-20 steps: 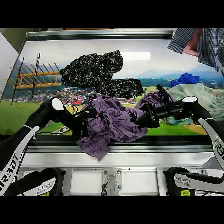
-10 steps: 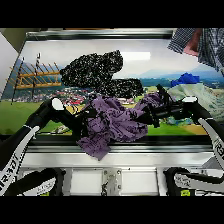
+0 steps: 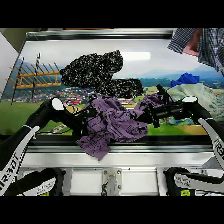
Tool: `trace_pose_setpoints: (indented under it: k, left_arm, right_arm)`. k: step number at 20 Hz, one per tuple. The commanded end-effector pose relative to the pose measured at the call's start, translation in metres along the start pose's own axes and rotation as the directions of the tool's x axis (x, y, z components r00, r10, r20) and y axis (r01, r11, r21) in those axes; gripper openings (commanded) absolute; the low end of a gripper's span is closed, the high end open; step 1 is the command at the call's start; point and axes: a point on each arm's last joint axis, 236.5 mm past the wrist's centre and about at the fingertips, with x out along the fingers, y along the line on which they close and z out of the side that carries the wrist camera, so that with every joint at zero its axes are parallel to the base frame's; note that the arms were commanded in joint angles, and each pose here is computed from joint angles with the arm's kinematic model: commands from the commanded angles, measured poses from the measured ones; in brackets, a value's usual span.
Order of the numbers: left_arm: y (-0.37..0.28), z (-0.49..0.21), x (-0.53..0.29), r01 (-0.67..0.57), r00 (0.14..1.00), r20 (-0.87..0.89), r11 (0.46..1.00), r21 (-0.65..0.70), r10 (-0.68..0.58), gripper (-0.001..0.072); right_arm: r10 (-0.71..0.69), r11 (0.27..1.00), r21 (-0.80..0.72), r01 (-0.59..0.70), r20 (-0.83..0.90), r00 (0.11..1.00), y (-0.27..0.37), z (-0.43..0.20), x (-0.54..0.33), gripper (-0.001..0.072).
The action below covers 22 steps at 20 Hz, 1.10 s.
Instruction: Fold the clothes and pants, and hang the long-sleeved shirts on hangers.
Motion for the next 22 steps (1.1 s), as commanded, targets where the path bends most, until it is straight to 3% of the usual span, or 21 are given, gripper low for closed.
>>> trace_pose_setpoints:
  k: [1, 2, 3, 4, 5, 12, 16, 22]
  left_arm:
    - [0.000, 0.003, 0.000, 0.000, 1.000, 0.012, 1.000, -0.002, 0.000, 0.0014]
    - [-0.002, 0.003, 0.000, 0.007, 1.000, 0.011, 1.000, -0.002, -0.007, 0.0016]
    - [-0.003, 0.003, 0.000, 0.013, 1.000, 0.009, 1.000, -0.003, -0.013, 0.0146]
    - [-0.003, 0.003, 0.000, 0.011, 1.000, 0.010, 0.999, -0.039, -0.010, 0.0391]
    - [-0.001, 0.002, 0.000, 0.004, 1.000, 0.007, 0.996, -0.090, -0.003, 0.0445]
    - [-0.001, -0.005, -0.025, -0.015, 0.999, 0.039, 0.936, -0.351, 0.031, 0.0446]
    - [-0.004, 0.004, -0.053, -0.097, 0.988, 0.078, 0.938, -0.333, 0.130, 0.0446]
    - [-0.006, 0.000, -0.059, -0.124, 0.986, 0.055, 0.919, -0.374, 0.155, 0.0445]
  right_arm:
    - [0.000, 1.000, 0.004, 0.000, 0.000, 1.000, 0.000, 0.000, 0.000, 0.0019]
    - [-0.001, 1.000, 0.004, 0.001, 0.000, 1.000, 0.000, 0.000, 0.000, 0.0019]
    - [-0.004, 1.000, 0.004, 0.004, 0.000, 1.000, -0.001, 0.000, 0.000, 0.0019]
    - [-0.009, 1.000, 0.004, 0.009, -0.001, 1.000, -0.002, -0.001, 0.000, 0.0019]
    - [-0.011, 1.000, 0.004, 0.011, -0.001, 1.000, -0.003, -0.001, 0.000, 0.0019]
    - [-0.015, 1.000, 0.004, 0.015, -0.002, 1.000, -0.004, -0.001, 0.000, 0.0017]
    - [-0.017, 1.000, 0.005, 0.017, -0.002, 1.000, -0.004, -0.001, 0.000, 0.0016]
    - [-0.018, 1.000, 0.005, 0.018, -0.001, 1.000, -0.004, -0.001, 0.000, 0.0016]
